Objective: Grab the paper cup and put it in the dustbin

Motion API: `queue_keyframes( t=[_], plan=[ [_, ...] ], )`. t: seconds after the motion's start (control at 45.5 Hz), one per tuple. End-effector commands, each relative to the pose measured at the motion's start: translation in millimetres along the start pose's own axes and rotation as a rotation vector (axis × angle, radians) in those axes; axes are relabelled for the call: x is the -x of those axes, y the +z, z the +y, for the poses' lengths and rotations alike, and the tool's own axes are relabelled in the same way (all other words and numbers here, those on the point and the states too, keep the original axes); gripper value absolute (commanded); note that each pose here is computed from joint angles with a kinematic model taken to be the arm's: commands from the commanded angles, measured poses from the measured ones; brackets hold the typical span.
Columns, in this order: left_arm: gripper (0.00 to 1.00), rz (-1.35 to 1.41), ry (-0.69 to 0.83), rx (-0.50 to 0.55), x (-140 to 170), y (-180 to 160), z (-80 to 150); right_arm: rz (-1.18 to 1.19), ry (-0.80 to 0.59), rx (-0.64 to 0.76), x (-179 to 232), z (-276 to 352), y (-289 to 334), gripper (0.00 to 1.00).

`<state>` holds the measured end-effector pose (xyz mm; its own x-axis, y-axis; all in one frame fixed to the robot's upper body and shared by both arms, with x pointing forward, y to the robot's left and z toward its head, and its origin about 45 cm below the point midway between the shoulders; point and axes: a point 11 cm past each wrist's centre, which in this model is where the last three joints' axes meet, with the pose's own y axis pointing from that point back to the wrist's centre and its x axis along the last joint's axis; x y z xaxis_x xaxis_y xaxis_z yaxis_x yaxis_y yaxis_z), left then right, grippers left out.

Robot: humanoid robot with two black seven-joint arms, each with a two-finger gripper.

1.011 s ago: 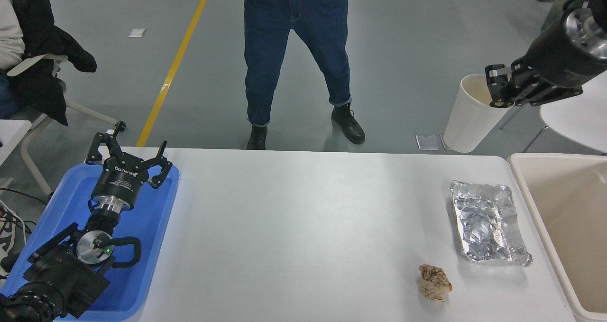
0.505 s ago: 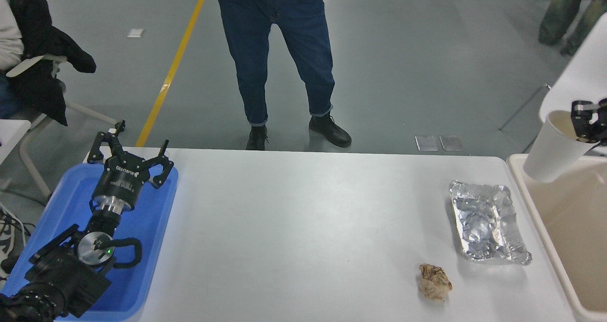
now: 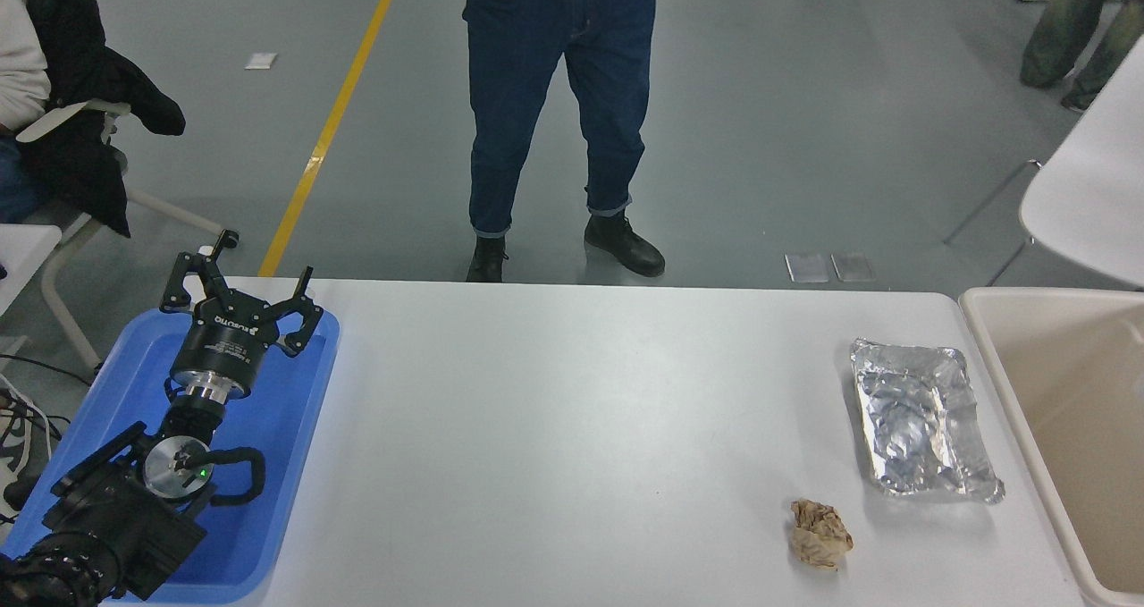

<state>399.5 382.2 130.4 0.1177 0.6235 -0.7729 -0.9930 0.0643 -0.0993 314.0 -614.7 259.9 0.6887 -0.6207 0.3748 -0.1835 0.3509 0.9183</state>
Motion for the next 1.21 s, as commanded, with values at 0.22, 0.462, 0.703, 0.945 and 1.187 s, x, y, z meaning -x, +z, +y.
queue_keyframes(
  t=[0.22,0.462,0.703,0.945,1.187],
  plan=[
    [1.0,0.001,0.0,0.001,0,0,0,-0.069,0.314,0.019,40,-93,15,0.0],
    [1.0,0.001,0.001,0.0,0,0,0,-0.081,0.459,0.023,53,-113,12,0.0],
    [1.0,0.001,0.001,0.0,0,0,0,-0.099,0.538,0.011,58,-120,5,0.0],
    [1.0,0.001,0.001,0.002,0,0,0,-0.08,0.677,0.02,62,-122,3,0.72],
    [1.0,0.001,0.001,0.002,0,0,0,-0.089,0.691,0.013,59,-120,1,0.99]
  ],
)
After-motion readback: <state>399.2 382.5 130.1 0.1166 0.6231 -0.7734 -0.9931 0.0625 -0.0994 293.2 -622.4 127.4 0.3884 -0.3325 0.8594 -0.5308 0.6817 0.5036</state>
